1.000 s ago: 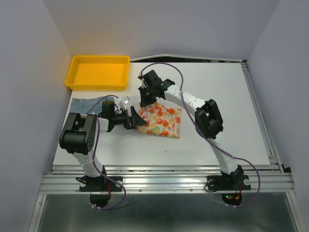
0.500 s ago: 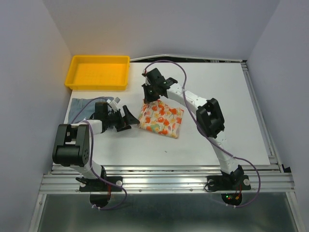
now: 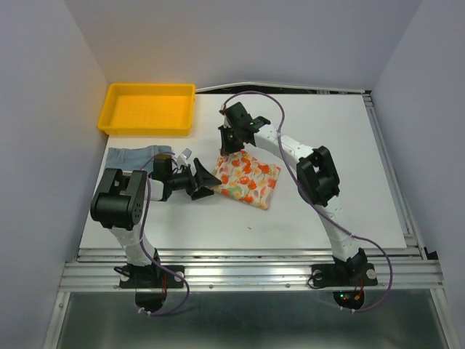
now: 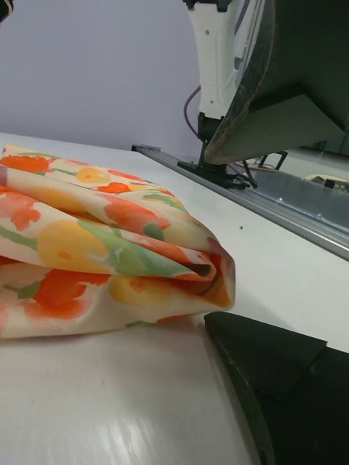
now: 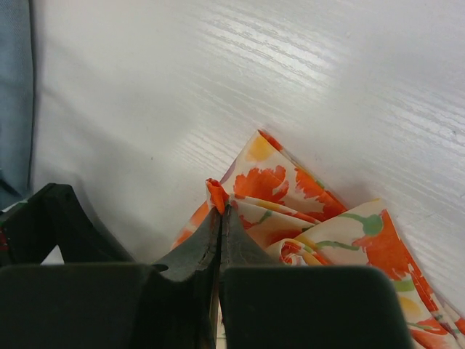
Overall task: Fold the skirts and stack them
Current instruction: Neatly place the folded skirt to the corner
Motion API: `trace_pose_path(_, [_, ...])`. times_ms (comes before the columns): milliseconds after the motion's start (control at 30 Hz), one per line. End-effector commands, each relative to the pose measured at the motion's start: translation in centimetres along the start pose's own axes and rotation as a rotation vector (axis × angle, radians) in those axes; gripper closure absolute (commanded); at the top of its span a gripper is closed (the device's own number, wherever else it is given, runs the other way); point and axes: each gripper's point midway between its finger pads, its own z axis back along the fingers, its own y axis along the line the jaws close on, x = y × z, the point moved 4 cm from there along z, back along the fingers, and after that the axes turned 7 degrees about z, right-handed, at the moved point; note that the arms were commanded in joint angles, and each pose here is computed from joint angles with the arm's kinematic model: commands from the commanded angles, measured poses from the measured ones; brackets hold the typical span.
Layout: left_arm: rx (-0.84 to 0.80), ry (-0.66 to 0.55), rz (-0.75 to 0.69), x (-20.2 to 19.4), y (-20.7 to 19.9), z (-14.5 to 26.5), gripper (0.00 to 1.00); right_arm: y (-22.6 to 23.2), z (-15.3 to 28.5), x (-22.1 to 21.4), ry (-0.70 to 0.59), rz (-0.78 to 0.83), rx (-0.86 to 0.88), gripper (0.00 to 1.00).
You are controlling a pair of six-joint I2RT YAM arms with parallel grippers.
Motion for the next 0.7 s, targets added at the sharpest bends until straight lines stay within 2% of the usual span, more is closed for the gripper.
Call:
trace_pose_path(0, [0.156,0.024,0.162,-2.6,4.7,-1.5,0.02,1.0,1.9,2.3,-0.077,-0.013,0.046,0.99])
trace_pose_path(233, [0.121,0.027,0.149,-2.1,3.9,-3.6,0.02,1.5,2.1,1.5,-0.054,-0.036,0.084,0.99])
trace_pose_path(500, [0.102,-0.048,0.067,1.0,2.8,-5.5,0.02,1.8,1.6,0.0,-0.008,-0.055,0.131,0.99])
trace_pose_path(667, [0.182,-0.107,0.002,2.3,3.2,-5.7,0.03,1.8,1.8,0.2,-0.015,-0.053,0.123,0.99])
